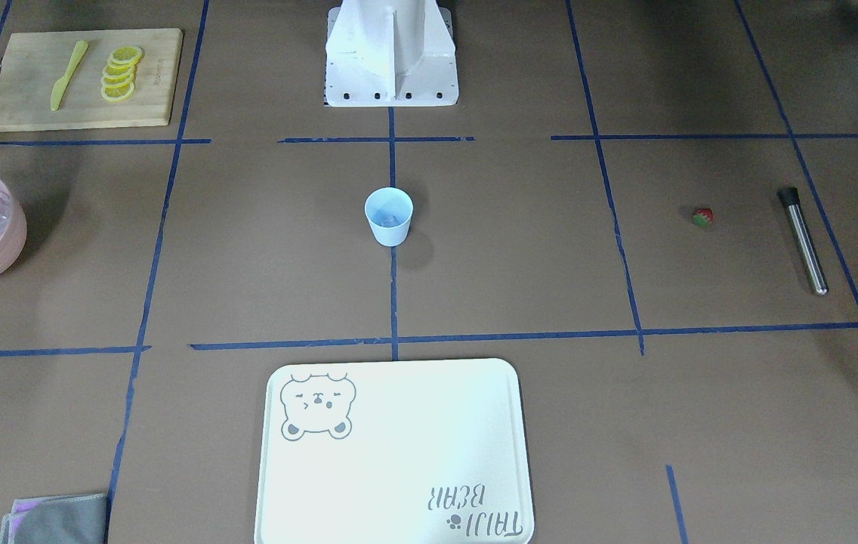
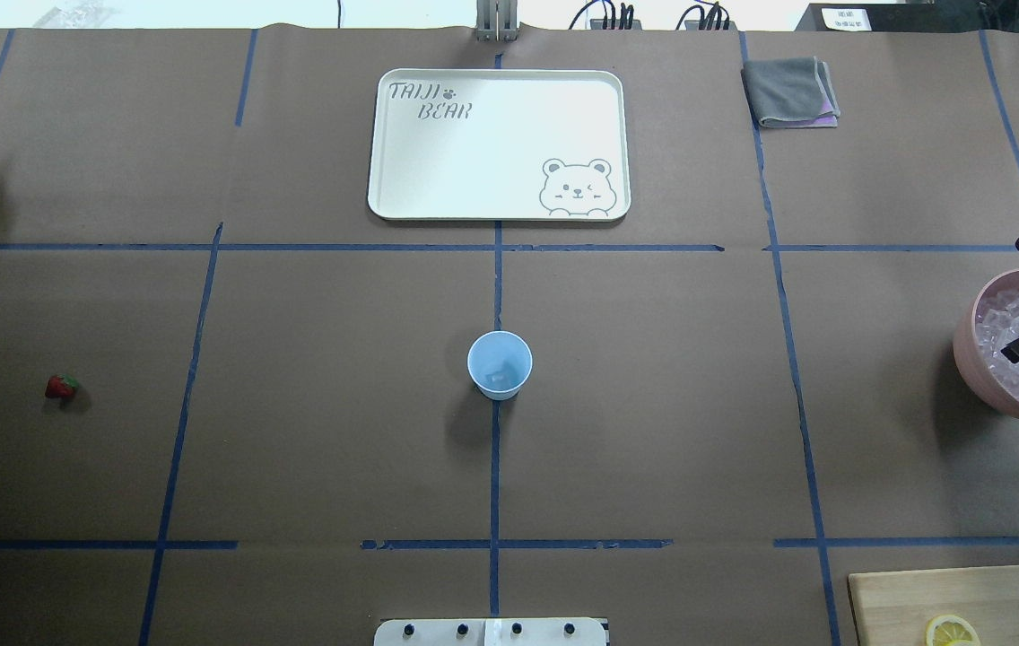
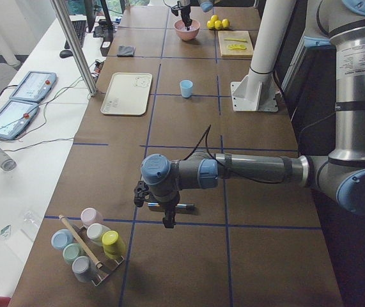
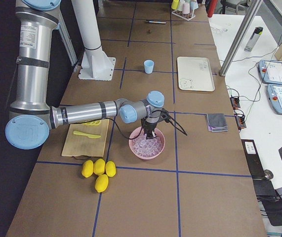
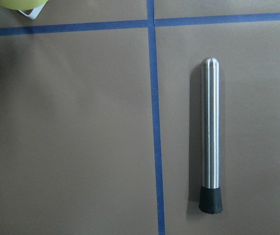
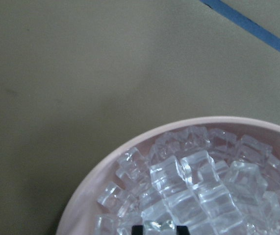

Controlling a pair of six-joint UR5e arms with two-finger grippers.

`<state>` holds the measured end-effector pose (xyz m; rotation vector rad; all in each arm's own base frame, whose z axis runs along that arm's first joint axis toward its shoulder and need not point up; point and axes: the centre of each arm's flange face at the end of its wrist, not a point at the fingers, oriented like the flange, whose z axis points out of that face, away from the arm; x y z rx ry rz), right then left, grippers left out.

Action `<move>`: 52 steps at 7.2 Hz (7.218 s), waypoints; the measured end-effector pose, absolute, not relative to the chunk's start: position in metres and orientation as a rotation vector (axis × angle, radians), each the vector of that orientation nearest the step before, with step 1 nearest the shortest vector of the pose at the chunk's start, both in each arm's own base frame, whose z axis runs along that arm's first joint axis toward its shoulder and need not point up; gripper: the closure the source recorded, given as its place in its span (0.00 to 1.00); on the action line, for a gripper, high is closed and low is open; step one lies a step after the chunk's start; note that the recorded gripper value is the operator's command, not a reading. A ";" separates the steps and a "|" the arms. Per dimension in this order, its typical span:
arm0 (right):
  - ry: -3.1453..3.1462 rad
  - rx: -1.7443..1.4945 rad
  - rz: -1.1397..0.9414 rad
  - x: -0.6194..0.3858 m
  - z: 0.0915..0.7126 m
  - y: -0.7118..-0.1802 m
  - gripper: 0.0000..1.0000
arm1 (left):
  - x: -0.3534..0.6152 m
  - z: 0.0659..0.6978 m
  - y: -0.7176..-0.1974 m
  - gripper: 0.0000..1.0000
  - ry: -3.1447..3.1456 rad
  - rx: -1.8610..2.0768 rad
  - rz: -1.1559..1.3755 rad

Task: Mash ice and strawberries in cup
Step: 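Carry the ice cube with the right gripper over the blue cup, then release the ice cube into the cup and lift the right gripper, then move the right gripper back into the pink bowl and grasp an ice cube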

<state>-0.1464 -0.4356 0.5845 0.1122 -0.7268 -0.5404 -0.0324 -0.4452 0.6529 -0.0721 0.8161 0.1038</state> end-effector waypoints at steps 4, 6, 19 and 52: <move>-0.733 0.128 -0.418 -0.124 0.482 -0.475 0.98 | -0.032 0.652 -0.445 0.00 0.816 -0.070 0.105; -0.760 0.126 -0.281 -0.145 0.404 -0.500 0.98 | -0.032 0.651 -0.446 0.00 0.817 -0.067 0.107; -0.767 0.063 0.041 -0.575 0.145 -0.381 0.02 | -0.031 0.643 -0.447 0.00 0.830 -0.054 0.112; -0.714 0.142 -0.513 -0.120 0.616 -0.409 0.97 | -0.031 0.643 -0.446 0.00 0.830 -0.053 0.113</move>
